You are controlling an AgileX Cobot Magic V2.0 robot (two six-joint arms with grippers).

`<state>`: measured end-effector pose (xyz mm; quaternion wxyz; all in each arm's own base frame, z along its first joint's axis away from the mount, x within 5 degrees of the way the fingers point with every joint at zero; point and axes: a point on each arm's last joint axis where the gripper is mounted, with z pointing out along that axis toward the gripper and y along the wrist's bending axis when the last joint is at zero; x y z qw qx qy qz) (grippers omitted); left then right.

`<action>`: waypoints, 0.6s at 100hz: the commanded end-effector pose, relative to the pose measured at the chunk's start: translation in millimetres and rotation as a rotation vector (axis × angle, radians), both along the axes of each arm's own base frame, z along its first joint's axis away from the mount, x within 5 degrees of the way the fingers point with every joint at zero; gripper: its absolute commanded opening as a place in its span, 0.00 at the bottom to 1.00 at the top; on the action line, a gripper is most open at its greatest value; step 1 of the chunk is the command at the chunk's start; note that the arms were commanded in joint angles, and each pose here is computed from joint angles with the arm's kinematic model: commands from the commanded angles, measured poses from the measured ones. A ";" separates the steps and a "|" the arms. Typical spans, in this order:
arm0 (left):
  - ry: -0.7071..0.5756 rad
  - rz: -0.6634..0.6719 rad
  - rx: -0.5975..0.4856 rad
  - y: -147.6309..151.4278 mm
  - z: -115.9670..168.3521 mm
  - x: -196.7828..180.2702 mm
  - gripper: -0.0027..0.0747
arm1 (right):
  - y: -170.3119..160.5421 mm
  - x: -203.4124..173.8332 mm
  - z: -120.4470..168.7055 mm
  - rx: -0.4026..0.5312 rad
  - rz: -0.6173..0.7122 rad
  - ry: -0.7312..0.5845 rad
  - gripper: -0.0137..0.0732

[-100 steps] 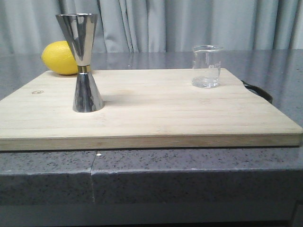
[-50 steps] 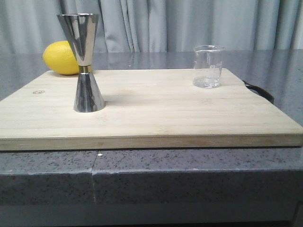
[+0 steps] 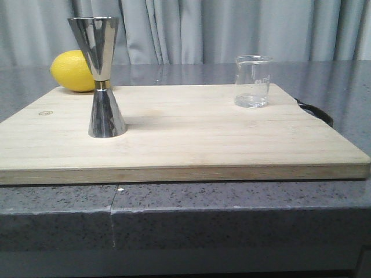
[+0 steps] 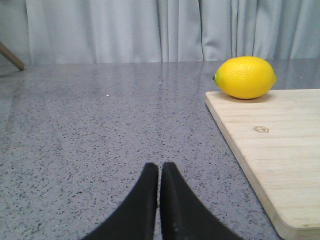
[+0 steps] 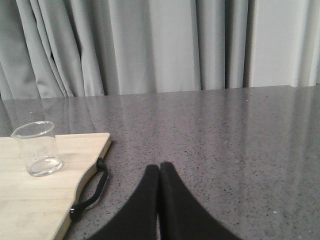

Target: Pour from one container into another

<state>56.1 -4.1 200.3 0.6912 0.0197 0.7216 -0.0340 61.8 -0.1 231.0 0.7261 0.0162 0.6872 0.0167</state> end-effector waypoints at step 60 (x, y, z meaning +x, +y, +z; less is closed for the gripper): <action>-0.066 -0.001 -0.012 -0.2 -3.6 -0.4 0.01 | 0.0 -5.9 -33.5 -0.020 0.000 0.020 0.07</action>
